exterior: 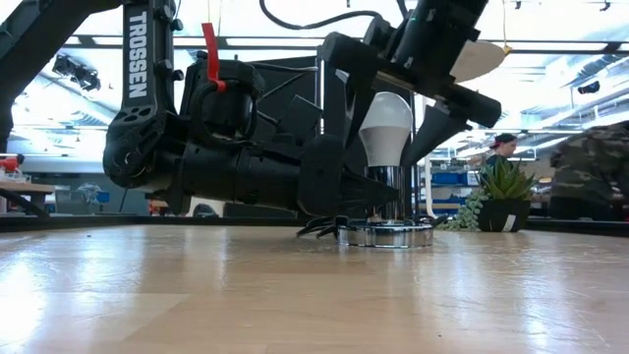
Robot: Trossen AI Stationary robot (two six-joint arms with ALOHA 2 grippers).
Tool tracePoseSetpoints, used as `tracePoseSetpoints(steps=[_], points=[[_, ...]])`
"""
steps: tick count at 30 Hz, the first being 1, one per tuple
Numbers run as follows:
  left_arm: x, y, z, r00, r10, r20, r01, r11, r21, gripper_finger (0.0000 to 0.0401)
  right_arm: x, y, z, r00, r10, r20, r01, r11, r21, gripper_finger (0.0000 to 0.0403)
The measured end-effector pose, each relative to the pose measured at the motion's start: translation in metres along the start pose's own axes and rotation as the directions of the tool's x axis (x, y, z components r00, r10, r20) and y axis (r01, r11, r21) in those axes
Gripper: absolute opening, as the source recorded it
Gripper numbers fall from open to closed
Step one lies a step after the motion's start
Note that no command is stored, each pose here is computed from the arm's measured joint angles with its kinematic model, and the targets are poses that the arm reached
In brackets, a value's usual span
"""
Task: Screw lightbulb
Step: Remove the lightbulb from the lamp
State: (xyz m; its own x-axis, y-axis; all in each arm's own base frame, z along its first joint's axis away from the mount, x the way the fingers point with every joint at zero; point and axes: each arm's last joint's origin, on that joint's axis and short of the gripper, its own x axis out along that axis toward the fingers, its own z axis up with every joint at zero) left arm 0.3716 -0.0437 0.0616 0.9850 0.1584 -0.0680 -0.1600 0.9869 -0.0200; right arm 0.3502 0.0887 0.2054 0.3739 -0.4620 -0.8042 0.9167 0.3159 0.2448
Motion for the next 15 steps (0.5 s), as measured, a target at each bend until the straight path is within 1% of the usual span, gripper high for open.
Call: tracePoseSetpoints(steps=[4, 7, 15], points=[[0.0, 0.0, 0.0, 1.0, 0.0, 0.0, 0.0, 1.0, 0.0, 0.0183, -0.0004, 0.0, -0.0014, 1.0, 0.004, 0.001, -0.004, 1.0, -0.001, 0.0371], [0.0, 0.0, 0.0, 1.0, 0.0, 0.0, 0.0, 1.0, 0.0, 0.0183, -0.0003, 0.0001, -0.0013, 1.0, 0.005, 0.002, -0.005, 1.0, -0.001, 0.0358], [0.0001, 0.0, 0.0001, 1.0, 0.0, 0.0, 0.0, 1.0, 0.001, 0.0183, -0.0007, 0.0008, -0.002, 1.0, 0.012, -0.002, -0.012, 1.0, -0.01, 0.0267]])
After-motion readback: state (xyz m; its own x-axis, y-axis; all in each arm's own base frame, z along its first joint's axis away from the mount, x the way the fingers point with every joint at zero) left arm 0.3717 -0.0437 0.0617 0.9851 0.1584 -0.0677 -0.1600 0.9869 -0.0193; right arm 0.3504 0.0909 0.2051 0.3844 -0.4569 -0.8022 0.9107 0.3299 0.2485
